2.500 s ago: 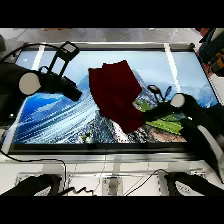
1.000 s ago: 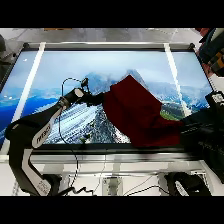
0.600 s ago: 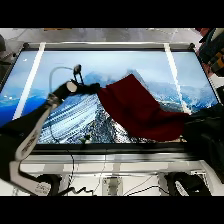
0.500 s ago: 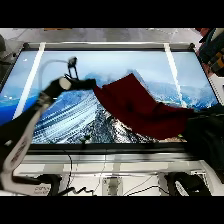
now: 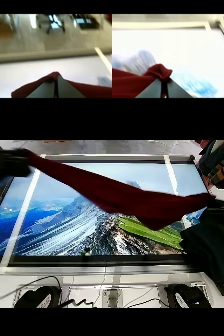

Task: Fold the clothes and pants, and hang the long-sleeved shirts on hangers.

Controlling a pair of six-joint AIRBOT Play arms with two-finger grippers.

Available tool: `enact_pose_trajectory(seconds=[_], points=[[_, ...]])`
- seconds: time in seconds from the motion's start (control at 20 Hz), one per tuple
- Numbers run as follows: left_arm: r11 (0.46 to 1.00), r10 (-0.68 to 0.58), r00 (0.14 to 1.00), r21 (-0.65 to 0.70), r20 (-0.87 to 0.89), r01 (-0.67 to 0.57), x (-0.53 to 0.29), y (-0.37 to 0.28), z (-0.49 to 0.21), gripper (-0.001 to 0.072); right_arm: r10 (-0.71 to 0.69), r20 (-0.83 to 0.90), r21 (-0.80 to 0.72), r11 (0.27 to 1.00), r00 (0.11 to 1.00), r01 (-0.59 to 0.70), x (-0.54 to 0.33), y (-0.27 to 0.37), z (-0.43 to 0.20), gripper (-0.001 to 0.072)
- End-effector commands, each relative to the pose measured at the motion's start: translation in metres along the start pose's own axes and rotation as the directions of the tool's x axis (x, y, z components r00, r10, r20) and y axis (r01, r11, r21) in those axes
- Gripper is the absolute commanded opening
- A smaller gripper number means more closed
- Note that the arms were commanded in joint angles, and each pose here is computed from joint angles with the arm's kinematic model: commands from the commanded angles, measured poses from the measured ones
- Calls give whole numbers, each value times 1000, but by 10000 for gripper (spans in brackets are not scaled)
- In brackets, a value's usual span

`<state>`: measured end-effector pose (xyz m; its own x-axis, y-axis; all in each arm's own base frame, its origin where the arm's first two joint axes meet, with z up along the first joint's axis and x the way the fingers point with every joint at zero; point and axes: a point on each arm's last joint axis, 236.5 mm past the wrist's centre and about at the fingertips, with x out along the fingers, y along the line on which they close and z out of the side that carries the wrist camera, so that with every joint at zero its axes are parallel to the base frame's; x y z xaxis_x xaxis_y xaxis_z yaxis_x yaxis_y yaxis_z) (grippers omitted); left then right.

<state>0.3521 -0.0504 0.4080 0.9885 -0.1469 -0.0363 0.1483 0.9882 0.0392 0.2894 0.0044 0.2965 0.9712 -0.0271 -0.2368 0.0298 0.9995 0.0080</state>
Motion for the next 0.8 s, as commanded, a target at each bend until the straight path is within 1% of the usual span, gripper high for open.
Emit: enact_pose_trajectory(seconds=[0.0,0.15,0.25,0.3,0.35,0.45,0.5,0.6,0.65,0.75], points=[[994,90,971,36,223,-100,-106,21,65,9,69,138,118,989,988,-86,-26,13,51,16],[990,115,934,34,337,-134,-171,23,90,10,161,208,199,959,965,-202,-66,28,83,16],[986,132,919,43,371,-159,-200,25,94,10,225,221,238,931,949,-276,-91,39,91,16],[984,142,919,48,367,-171,-207,26,91,10,257,218,253,917,942,-309,-104,45,92,16],[983,147,924,50,354,-176,-210,27,87,10,283,215,236,913,935,-331,-115,49,93,16],[984,149,948,53,280,-171,-199,28,70,9,294,200,193,924,935,-331,-123,50,92,15],[985,151,967,56,206,-165,-184,29,53,9,283,164,190,931,945,-312,-116,49,85,16],[987,148,989,64,27,-150,-142,32,7,9,260,-31,189,950,965,-249,-80,50,47,15],[988,145,988,69,-55,-141,-117,33,-18,10,249,-154,188,957,956,-219,-56,53,23,16],[990,135,964,79,-227,-120,-61,35,-77,10,232,-327,183,967,916,-180,0,63,-12,16]])
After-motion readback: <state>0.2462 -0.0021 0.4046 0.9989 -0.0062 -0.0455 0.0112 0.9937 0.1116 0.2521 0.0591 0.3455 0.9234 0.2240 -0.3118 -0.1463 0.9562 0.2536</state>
